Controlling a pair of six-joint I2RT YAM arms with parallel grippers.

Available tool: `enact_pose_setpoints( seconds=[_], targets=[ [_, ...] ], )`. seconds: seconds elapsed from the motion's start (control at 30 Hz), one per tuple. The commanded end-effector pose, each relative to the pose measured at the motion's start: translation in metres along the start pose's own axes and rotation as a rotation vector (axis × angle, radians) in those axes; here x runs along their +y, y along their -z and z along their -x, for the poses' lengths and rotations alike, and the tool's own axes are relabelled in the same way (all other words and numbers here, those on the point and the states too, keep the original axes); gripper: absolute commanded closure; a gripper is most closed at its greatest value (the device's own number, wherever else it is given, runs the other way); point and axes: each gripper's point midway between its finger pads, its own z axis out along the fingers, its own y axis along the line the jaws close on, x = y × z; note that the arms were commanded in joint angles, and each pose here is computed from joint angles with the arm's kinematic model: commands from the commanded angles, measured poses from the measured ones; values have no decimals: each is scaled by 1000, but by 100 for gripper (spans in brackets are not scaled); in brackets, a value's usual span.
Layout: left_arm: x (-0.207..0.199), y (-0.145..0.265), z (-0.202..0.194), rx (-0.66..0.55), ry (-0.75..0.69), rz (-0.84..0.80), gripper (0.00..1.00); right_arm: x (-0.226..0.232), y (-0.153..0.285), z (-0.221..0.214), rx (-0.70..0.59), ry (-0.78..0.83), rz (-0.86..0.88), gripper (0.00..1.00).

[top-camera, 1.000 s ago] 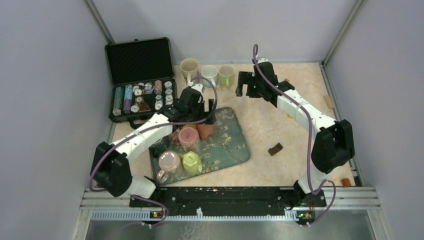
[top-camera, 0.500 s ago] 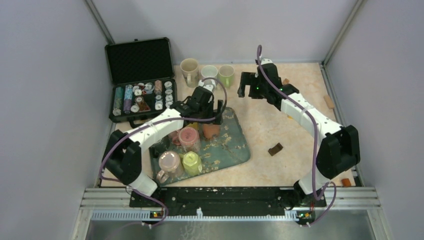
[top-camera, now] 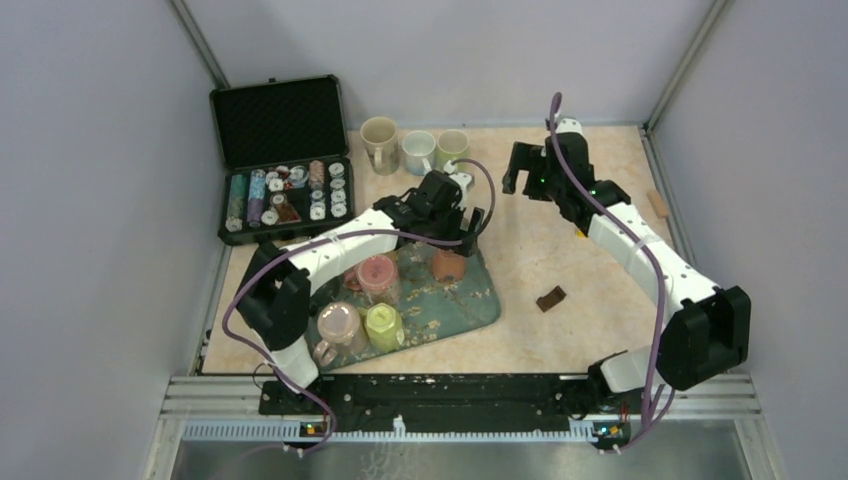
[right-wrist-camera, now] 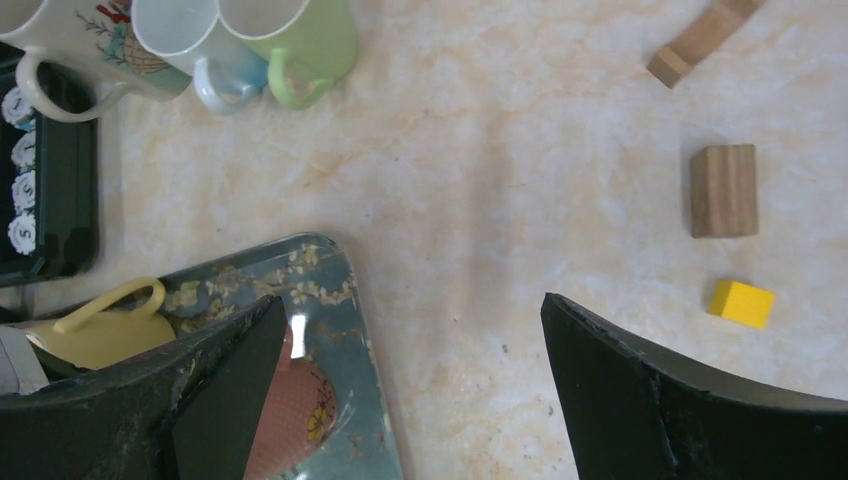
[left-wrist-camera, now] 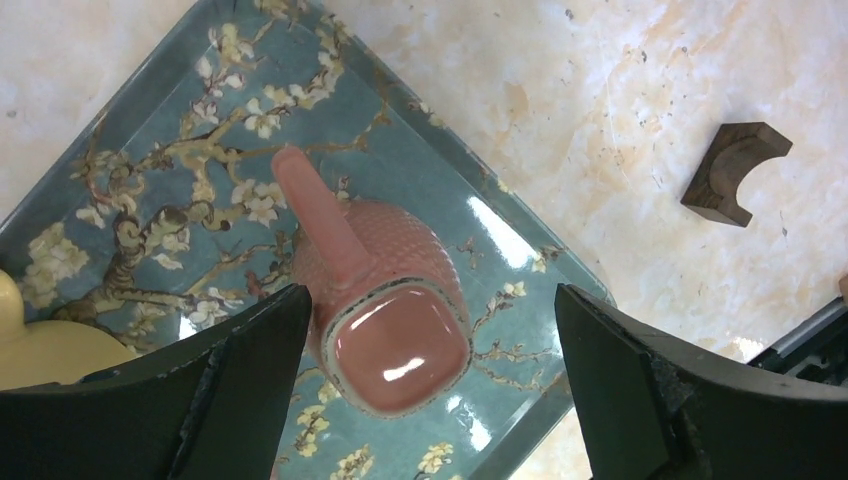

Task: Turn the mug right side up
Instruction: Move the cup to the tray, then turn over the cup on the tray.

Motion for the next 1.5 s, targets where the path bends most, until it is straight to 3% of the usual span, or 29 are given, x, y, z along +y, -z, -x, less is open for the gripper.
enact_pose_setpoints(
  seconds=[0.0, 0.13, 0.5, 0.8, 1.2, 1.47],
  targets=[
    [1, 2, 22, -30, -99, 27, 2, -18, 21, 24, -101, -56, -44, 1],
    [13, -6, 33, 13, -146, 116, 6, -25, 26, 28, -121, -79, -49, 1],
    [19, -32, 24, 195, -184, 159, 41, -34, 26, 21, -112, -91, -54, 1],
    [21, -44, -3, 282, -176, 141, 43, -43, 28, 18, -117, -103, -60, 1],
    [-28, -42, -8, 286, -187, -141, 66, -52, 39, 18, -147, -136, -69, 1],
    [-29, -42, -19, 320, -263, -118, 64, -54, 39, 16, -144, -142, -71, 1]
  ],
)
